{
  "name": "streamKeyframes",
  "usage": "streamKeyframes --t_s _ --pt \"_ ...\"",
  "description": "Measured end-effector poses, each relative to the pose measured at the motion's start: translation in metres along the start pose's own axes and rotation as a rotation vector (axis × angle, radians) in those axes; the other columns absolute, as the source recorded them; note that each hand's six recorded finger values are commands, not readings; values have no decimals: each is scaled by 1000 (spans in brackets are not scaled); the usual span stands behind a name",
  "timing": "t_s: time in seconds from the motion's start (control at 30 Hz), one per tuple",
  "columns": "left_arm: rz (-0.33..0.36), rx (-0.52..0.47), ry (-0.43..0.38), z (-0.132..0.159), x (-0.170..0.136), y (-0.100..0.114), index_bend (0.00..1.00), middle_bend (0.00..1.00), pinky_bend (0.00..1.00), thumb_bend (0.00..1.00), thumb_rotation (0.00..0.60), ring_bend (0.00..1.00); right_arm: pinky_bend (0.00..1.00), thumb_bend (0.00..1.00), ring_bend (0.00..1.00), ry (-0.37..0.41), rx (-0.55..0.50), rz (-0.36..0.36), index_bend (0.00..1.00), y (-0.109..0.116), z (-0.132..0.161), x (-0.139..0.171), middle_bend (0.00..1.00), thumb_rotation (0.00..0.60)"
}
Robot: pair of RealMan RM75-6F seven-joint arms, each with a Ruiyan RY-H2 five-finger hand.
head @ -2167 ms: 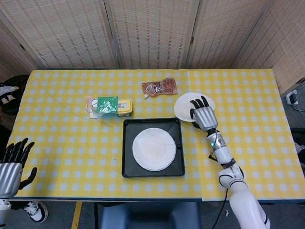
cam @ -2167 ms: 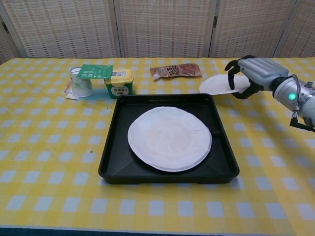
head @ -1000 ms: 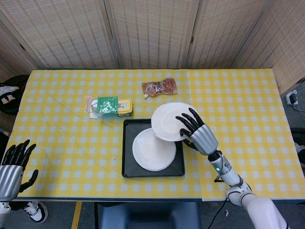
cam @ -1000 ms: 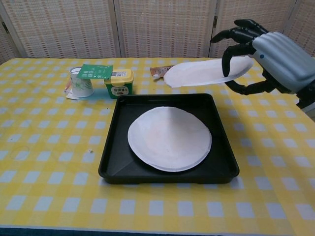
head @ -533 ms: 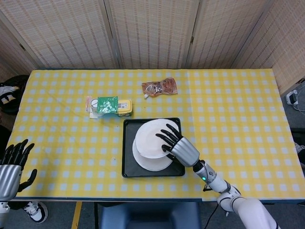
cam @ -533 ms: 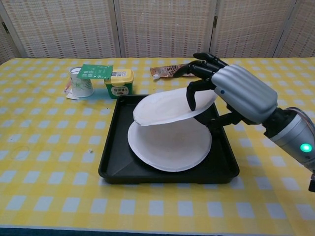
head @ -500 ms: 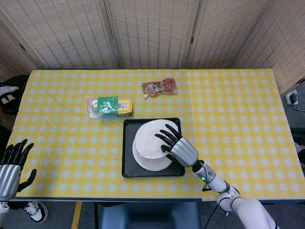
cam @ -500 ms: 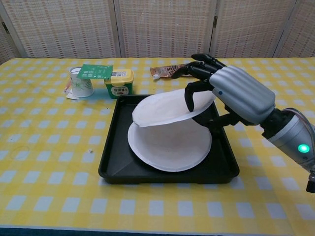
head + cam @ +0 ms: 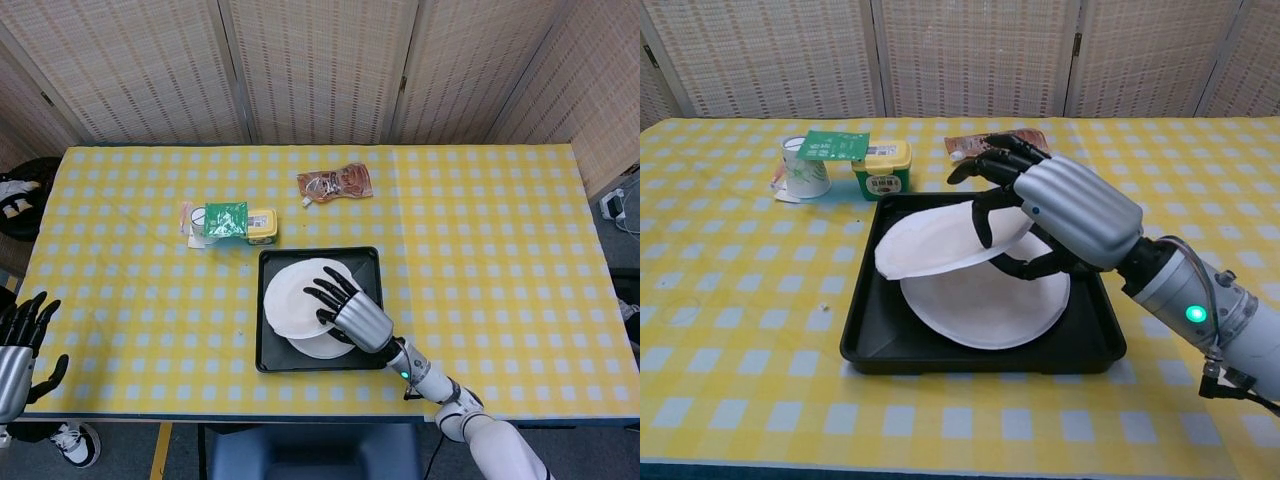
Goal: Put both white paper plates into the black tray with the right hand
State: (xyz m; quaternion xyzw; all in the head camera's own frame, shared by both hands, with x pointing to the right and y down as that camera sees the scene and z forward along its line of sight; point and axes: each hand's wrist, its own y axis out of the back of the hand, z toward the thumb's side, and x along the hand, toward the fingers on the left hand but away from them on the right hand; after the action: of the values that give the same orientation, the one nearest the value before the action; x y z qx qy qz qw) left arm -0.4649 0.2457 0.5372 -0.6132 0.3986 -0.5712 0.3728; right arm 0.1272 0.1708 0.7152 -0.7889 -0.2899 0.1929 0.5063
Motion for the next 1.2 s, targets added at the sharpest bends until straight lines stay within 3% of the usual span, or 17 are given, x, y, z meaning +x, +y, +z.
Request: streamKeyframes --t_s 0.57,0.93,1.07,1.2 --pt "-8 3 -4 2 0 -2 0 0 0 463 600 0 0 448 133 -30 -2 50 629 -6 -12 9 201 600" --pt "-11 2 -16 5 -2 -3 0 0 0 463 600 0 0 448 38 -36 -28 134 336 -12 -19 25 12 600" --pt "-19 0 -17 7 -3 -3 0 0 0 463 600 0 0 378 0 -54 -59 161 177 -10 -22 34 0 600" --pt "-34 7 -23 11 -4 -6 0 0 0 463 600 0 0 340 0 -80 -97 219 103 -13 -23 40 0 600"
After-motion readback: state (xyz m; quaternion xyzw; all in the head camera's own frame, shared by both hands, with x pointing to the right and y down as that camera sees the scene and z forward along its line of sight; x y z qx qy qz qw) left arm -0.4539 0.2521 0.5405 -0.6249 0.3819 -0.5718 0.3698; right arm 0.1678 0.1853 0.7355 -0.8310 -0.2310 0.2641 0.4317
